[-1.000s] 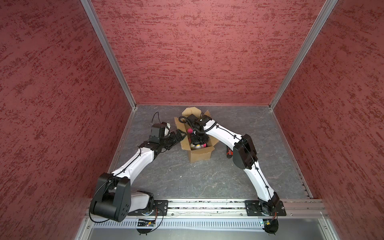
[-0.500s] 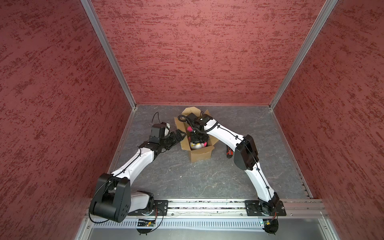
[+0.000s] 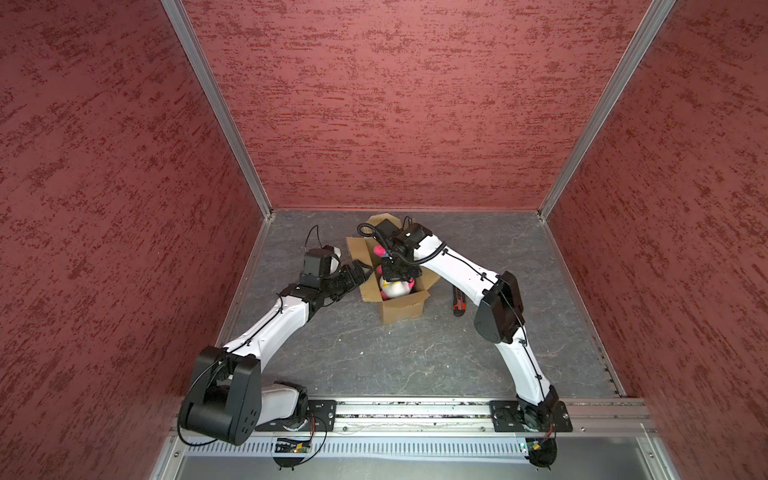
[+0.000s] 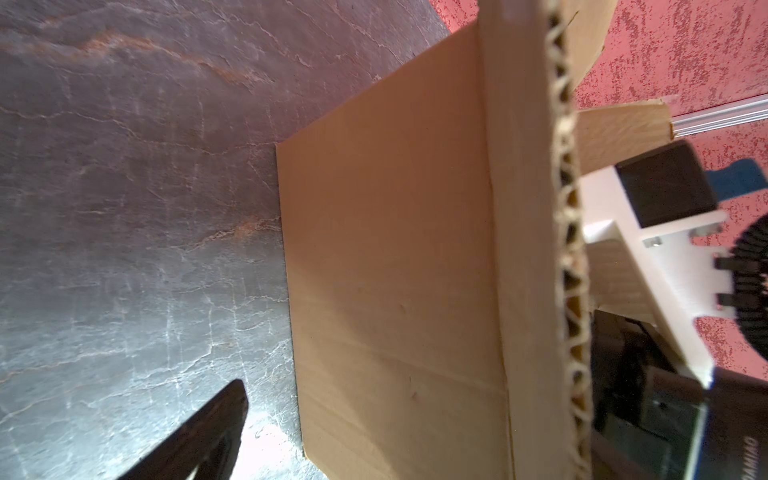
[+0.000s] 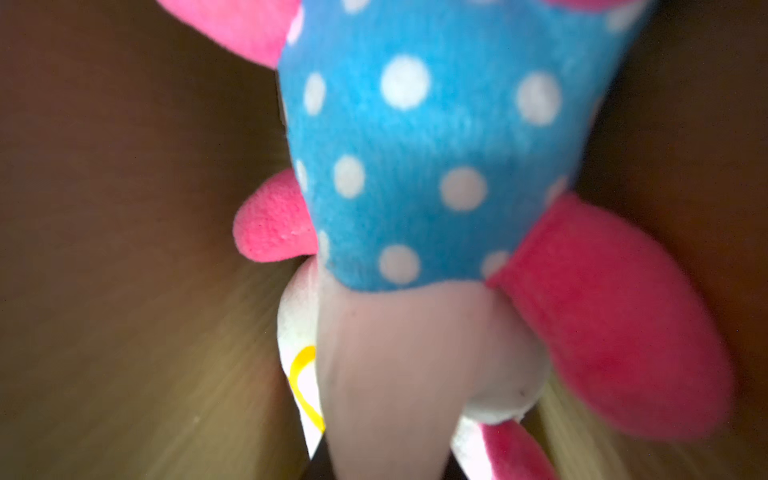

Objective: Unpack the express box
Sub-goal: 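Lift the plush toy out of the box with the right gripper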

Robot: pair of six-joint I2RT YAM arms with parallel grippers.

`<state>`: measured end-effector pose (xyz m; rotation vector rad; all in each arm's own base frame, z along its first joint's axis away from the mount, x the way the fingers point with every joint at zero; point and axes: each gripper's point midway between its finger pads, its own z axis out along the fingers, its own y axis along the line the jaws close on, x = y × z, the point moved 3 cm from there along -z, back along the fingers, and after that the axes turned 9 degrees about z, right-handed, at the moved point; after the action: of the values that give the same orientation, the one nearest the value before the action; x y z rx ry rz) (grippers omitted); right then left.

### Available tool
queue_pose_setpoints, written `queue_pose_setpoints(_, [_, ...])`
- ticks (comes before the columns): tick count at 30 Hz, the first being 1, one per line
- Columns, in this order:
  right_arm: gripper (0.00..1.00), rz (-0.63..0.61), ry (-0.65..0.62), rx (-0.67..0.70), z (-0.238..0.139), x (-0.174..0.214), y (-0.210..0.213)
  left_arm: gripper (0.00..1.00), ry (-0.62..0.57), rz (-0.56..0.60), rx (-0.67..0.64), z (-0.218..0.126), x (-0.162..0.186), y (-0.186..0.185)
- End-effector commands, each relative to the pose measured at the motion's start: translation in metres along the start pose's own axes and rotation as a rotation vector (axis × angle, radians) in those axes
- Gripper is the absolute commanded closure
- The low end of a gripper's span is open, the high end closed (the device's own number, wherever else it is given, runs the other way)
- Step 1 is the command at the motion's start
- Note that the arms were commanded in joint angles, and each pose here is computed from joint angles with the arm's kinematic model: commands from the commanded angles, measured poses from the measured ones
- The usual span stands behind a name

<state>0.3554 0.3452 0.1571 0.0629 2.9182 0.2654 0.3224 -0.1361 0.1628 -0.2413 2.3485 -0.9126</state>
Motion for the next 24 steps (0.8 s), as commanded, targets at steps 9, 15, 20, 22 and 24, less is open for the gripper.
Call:
queue_pose_setpoints(9, [0.84, 0.01, -0.118, -0.052, -0.05, -0.013, 0.007, 0.0, 0.002, 0.009, -0.013, -0.001, 0.005, 0.001])
queue_pose_setpoints(15, [0.85, 0.003, -0.136, -0.049, -0.058, -0.015, 0.006, 0.0, 0.002, 0.008, -0.014, -0.001, 0.005, 0.001])
queue_pose_setpoints(20, [0.85, -0.001, -0.157, -0.052, -0.068, -0.018, 0.006, 0.0, 0.002, 0.009, -0.013, -0.001, 0.004, 0.0])
queue_pose_setpoints(22, [0.85, -0.002, -0.161, -0.052, -0.071, -0.018, 0.006, 0.0, 0.002, 0.009, -0.013, -0.001, 0.004, 0.0])
queue_pose_setpoints(24, [0.85, -0.002, -0.169, -0.052, -0.074, -0.019, 0.006, 0.0, 0.004, 0.009, -0.014, -0.001, 0.004, 0.0])
